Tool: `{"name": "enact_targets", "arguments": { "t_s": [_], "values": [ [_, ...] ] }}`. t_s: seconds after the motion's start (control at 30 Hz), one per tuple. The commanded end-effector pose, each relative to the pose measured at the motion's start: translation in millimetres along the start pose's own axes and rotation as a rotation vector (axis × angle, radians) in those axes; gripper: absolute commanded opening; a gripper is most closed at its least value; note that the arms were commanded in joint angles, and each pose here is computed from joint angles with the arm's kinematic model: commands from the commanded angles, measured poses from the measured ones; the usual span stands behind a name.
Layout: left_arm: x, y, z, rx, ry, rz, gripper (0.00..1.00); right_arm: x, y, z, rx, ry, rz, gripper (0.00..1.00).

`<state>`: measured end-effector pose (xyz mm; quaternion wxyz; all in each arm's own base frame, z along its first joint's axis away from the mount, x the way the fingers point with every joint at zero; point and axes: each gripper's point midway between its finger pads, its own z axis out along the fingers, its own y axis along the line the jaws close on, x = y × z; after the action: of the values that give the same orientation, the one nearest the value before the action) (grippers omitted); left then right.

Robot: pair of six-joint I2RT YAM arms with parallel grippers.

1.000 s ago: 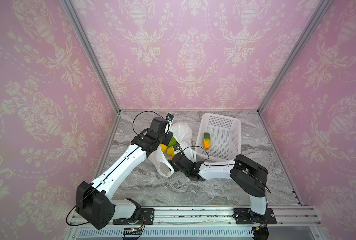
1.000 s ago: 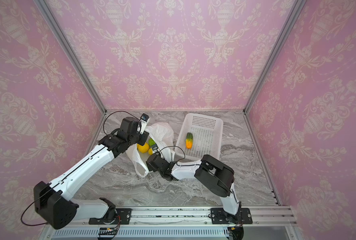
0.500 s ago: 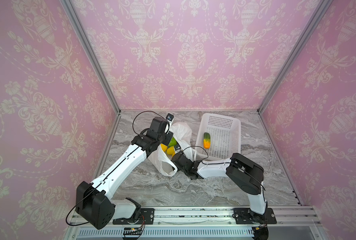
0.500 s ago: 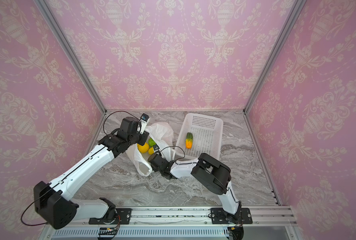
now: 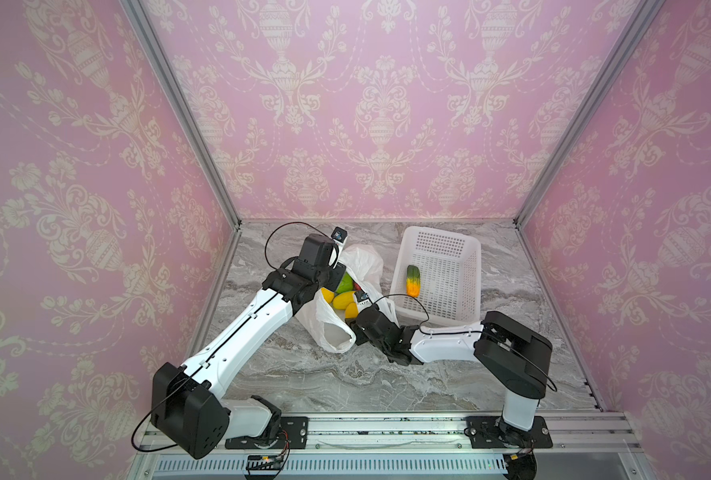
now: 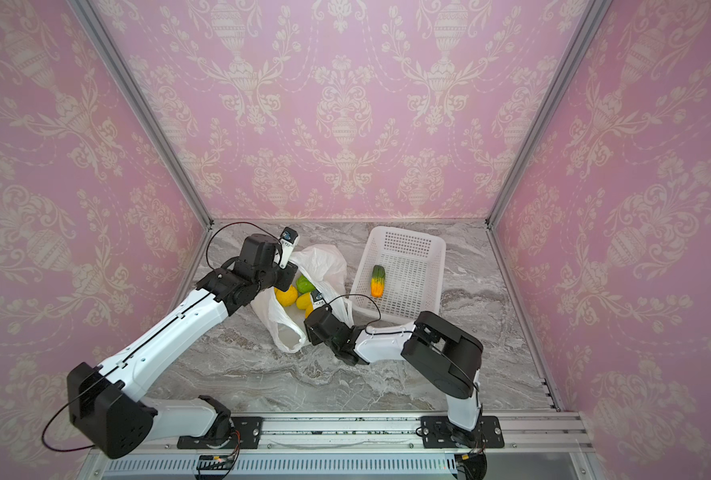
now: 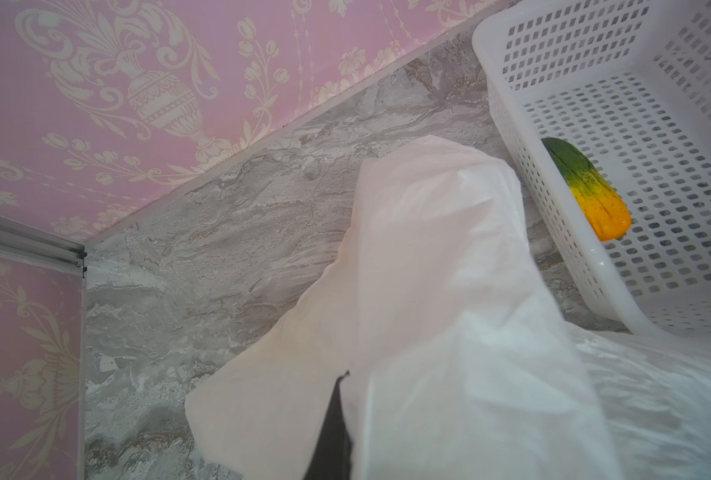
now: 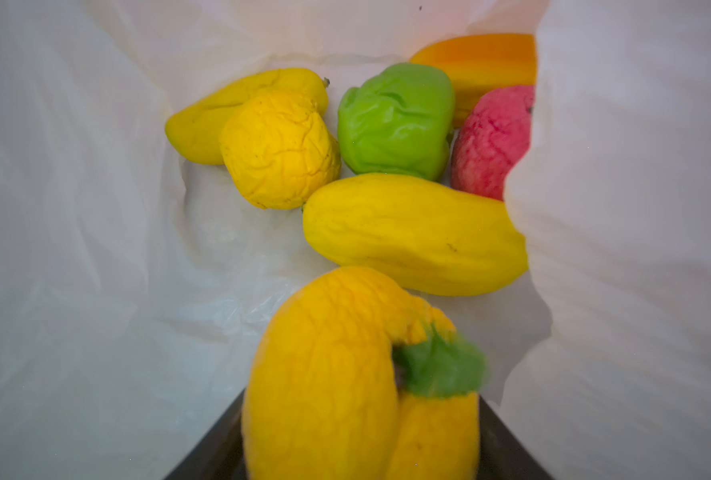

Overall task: Untie the knot of the plastic bag and take out the fruit
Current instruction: 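Lower the right gripper into the bag and grasp the yellow pepper, then carry the yellow pepper with the right gripper into the white basket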

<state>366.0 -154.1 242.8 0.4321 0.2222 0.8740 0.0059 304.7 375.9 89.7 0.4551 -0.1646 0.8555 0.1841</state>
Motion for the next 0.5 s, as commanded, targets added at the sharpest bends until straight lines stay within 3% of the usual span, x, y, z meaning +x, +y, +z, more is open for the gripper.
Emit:
{"name": "enact_targets", "arguments": {
  "t_s": [0.0, 0.47],
  "values": [
    [-1, 1, -5, 0.012, -0.005, -0.012, 0.0, -26, 8, -19, -0.067, -0.097, 0.023, 0.49],
    [1, -1, -2, 0.019, 0.005, -0.011, 0.0, -52, 16, -75, -0.22, -0.272, 0.035, 0.41]
  ]
}}
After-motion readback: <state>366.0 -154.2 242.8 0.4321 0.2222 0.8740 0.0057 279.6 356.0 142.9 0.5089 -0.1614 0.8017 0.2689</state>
